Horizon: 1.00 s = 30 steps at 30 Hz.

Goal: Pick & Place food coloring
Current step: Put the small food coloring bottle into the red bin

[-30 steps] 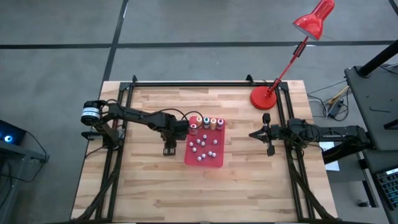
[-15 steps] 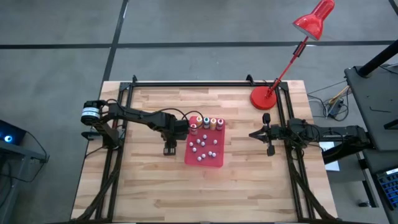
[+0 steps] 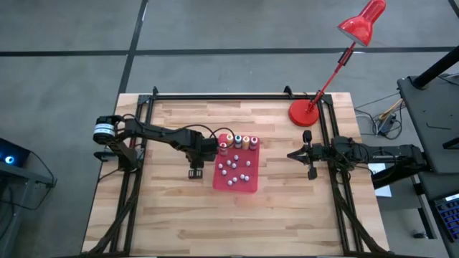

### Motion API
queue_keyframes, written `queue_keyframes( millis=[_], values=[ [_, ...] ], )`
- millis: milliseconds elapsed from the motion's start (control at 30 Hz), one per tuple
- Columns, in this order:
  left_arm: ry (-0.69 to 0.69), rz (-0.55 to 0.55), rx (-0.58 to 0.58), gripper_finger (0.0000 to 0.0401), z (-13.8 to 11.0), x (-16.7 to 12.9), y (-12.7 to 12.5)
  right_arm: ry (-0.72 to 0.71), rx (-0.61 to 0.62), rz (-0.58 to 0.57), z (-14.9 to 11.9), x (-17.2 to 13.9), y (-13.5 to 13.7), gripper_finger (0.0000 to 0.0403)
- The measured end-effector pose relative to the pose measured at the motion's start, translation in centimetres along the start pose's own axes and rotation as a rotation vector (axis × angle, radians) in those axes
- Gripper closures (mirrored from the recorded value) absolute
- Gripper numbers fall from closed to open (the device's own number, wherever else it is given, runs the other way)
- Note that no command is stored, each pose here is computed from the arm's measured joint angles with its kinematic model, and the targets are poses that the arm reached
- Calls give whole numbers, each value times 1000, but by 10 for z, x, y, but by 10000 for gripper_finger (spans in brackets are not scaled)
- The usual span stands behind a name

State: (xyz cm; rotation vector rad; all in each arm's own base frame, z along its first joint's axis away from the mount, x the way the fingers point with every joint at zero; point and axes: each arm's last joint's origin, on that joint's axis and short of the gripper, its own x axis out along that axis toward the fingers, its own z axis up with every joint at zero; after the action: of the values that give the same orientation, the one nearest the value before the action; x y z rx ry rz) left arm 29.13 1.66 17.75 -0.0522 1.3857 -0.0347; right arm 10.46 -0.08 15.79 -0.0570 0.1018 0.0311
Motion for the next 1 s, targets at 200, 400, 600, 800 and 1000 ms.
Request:
queue_keyframes(
  millis=[200,400,600,800,1000],
  values=[
    [-1,-4,4,368,3,-5,0,0,-1,1,0,0,0,394],
    [-23,-22,8,369,19,-30,-3,0,-2,0,0,0,0,394],
    [-98,-20,21,368,39,-64,-6,0,0,0,0,0,0,394],
    [-173,-27,70,368,57,-82,-17,0,-1,0,0,0,0,394],
    [-154,-63,105,367,73,-76,-28,1,-2,0,0,0,0,394]
  ],
)
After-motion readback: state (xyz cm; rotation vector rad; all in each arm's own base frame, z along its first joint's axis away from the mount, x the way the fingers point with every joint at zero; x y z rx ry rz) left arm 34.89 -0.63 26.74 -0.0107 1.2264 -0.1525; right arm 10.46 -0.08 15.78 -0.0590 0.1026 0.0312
